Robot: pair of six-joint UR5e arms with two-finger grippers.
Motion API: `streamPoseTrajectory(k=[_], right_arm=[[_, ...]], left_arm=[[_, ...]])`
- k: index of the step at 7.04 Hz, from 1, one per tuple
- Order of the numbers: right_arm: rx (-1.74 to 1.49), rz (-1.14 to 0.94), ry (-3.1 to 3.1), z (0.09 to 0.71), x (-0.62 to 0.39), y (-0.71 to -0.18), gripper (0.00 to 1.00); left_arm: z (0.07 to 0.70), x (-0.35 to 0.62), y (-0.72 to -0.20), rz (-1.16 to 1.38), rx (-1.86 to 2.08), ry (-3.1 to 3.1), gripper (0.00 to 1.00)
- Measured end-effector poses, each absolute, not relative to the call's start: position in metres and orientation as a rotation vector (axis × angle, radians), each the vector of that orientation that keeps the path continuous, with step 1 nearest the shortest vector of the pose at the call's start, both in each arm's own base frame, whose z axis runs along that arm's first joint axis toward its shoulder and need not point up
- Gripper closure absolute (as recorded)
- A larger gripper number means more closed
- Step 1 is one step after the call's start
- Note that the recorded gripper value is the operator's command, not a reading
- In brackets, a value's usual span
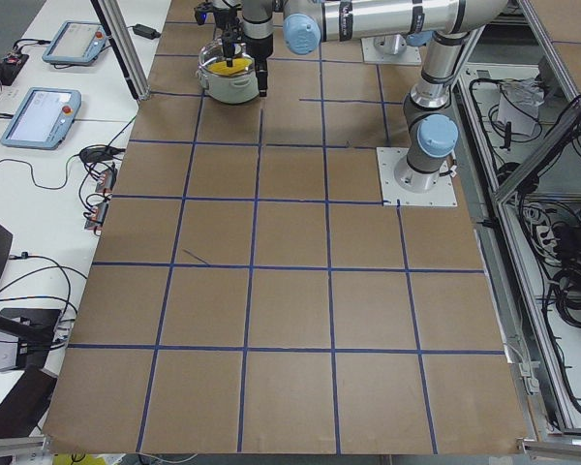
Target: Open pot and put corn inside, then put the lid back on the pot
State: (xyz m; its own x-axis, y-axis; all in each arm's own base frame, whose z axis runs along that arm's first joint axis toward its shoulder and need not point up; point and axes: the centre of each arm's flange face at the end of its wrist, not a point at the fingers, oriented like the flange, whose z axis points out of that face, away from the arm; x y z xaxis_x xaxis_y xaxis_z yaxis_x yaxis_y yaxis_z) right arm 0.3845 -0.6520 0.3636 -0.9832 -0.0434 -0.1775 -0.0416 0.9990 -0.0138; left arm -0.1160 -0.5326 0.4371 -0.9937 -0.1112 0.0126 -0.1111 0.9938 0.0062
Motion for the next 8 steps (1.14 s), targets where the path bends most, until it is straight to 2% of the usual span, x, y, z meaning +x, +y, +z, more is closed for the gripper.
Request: streamPoseTrajectory(k=[8], right_arm=[[-0.152,-0.036,3.043,0.353,0.368,-0.661,0.12]], left_arm=[[0.438,-0.116,-0.533,-0.004,0.174,-3.124,0.0]])
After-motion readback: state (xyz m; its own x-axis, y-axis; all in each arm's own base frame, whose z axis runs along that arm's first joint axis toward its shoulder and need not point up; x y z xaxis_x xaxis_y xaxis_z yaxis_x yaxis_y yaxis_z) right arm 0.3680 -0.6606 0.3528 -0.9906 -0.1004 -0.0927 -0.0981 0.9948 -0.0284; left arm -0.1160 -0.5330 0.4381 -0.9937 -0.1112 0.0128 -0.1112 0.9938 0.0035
